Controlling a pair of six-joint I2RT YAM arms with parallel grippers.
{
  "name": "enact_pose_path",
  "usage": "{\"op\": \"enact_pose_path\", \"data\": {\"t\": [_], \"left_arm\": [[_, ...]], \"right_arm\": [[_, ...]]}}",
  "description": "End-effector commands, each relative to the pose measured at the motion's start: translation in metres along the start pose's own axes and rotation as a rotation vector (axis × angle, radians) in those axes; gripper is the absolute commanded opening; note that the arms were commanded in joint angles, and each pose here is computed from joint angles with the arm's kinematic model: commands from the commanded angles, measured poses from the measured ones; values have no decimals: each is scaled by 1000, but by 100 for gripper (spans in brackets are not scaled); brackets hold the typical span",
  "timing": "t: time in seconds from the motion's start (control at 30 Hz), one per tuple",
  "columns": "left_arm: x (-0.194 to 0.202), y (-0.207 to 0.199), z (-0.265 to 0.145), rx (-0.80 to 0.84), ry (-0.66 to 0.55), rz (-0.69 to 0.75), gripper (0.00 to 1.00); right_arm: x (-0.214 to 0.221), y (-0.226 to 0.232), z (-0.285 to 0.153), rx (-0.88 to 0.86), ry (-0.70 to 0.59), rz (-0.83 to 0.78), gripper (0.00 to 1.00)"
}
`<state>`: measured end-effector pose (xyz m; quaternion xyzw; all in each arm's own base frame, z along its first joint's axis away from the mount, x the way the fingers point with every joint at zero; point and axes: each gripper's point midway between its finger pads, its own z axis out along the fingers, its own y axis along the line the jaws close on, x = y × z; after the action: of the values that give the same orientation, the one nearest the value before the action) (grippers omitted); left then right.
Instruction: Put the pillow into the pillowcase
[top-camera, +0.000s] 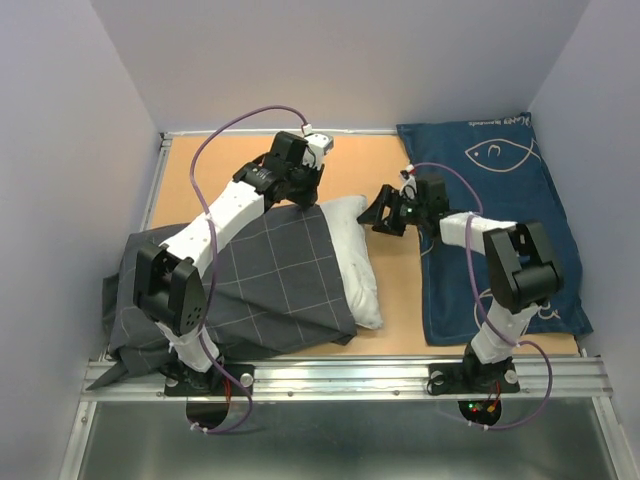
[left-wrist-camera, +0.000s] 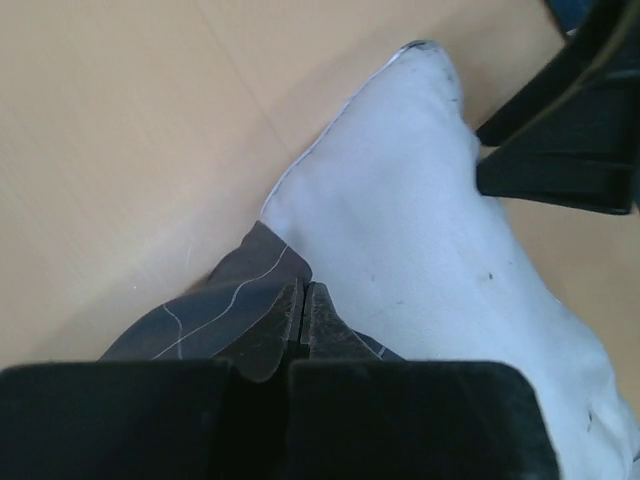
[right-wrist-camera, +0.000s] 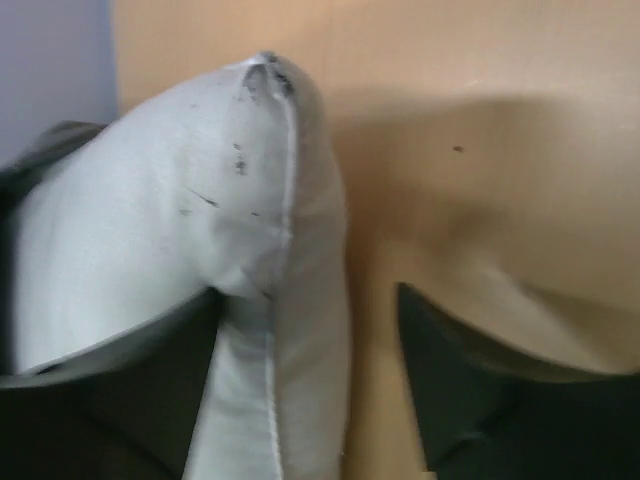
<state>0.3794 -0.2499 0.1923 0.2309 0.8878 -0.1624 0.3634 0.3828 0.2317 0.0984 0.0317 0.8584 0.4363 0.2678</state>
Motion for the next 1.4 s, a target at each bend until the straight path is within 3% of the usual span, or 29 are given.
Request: {"op": "enact_pose_path", "data": {"t": [0.0, 0.07, 0.23, 0.47, 0.67, 0.9, 1.2, 1.3, 1.37], "left_arm": [[-52, -30, -28, 130, -175, 23, 0], [-76, -47, -31, 194, -232, 18, 0], [-121, -93, -32, 335, -317, 7, 0], [-180, -148, -41, 487, -456, -81, 0], [-195, -152, -62, 489, -527, -106, 0], [-177, -172, -83, 552, -518, -77, 0], [-154, -240, -162, 741, -538, 133, 0], [-130, -243, -140, 768, -470, 91, 0], [-80, -238, -86, 802, -295, -3, 0]], "right_arm": [[-18, 99, -8, -428, -50, 20, 57], [-1, 129, -15, -534, 3, 43, 43], [17, 177, -41, -694, 106, 176, 29], [28, 183, -50, -734, 156, 244, 23], [18, 164, -28, -701, 99, 201, 18], [-19, 132, 19, -533, -44, 233, 14], [-62, 178, -35, -651, -100, 210, 15], [-47, 155, -26, -595, -103, 245, 17], [-18, 99, 6, -480, -54, 316, 16]]}}
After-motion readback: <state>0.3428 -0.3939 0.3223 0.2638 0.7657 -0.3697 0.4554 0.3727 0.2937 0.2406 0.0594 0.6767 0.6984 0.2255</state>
